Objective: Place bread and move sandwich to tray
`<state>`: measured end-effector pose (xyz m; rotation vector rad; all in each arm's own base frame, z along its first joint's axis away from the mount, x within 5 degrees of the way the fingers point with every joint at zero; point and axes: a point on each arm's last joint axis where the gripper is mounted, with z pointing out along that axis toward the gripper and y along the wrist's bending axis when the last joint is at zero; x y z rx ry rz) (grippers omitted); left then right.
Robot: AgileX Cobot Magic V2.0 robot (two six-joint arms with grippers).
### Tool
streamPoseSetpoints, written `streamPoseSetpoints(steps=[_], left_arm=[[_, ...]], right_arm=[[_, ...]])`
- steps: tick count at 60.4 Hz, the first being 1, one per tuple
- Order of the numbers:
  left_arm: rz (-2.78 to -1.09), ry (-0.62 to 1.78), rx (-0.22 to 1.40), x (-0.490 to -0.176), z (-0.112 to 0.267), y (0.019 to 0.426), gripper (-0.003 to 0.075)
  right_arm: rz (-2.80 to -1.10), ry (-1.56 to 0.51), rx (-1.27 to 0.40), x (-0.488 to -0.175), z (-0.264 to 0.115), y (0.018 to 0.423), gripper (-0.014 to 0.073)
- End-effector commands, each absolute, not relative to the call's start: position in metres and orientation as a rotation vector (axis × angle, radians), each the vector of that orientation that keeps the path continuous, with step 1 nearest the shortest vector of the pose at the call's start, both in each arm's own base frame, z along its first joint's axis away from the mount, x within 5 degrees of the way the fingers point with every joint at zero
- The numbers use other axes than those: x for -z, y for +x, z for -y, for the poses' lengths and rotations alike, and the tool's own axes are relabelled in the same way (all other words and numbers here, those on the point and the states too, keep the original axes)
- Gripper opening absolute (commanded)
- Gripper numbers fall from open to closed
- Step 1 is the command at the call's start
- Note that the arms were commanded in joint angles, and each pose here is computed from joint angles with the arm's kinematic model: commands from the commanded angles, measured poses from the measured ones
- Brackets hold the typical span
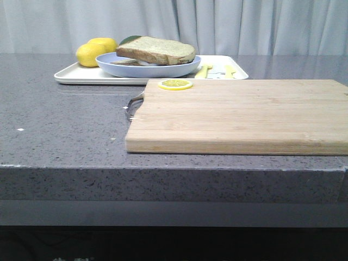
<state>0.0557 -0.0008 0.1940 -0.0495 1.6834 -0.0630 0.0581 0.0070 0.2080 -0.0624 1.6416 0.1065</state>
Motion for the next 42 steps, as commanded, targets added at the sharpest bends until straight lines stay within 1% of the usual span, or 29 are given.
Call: streamPoseSetpoints(steps=[1,9,42], left_arm=[[-1.594,-0.060,0.081,-0.199,0.001,0.055,-0.0019],[-1.594,-0.060,0.081,-0.199,0.001,0.055,-0.0019],[-1.594,-0.060,0.081,-0.199,0.001,0.055,-0.0019]], right_arm=[[-1.548,-0.049,-0.093,-0.210,-0.005,0.056,-0.0085],[-1.565,-0.052,-0.095,-0.199,-0.006,0.055,-0.0085],[-1.586,-0.054,-0.098,-0.197,-0.006,0.055,-0.0085]])
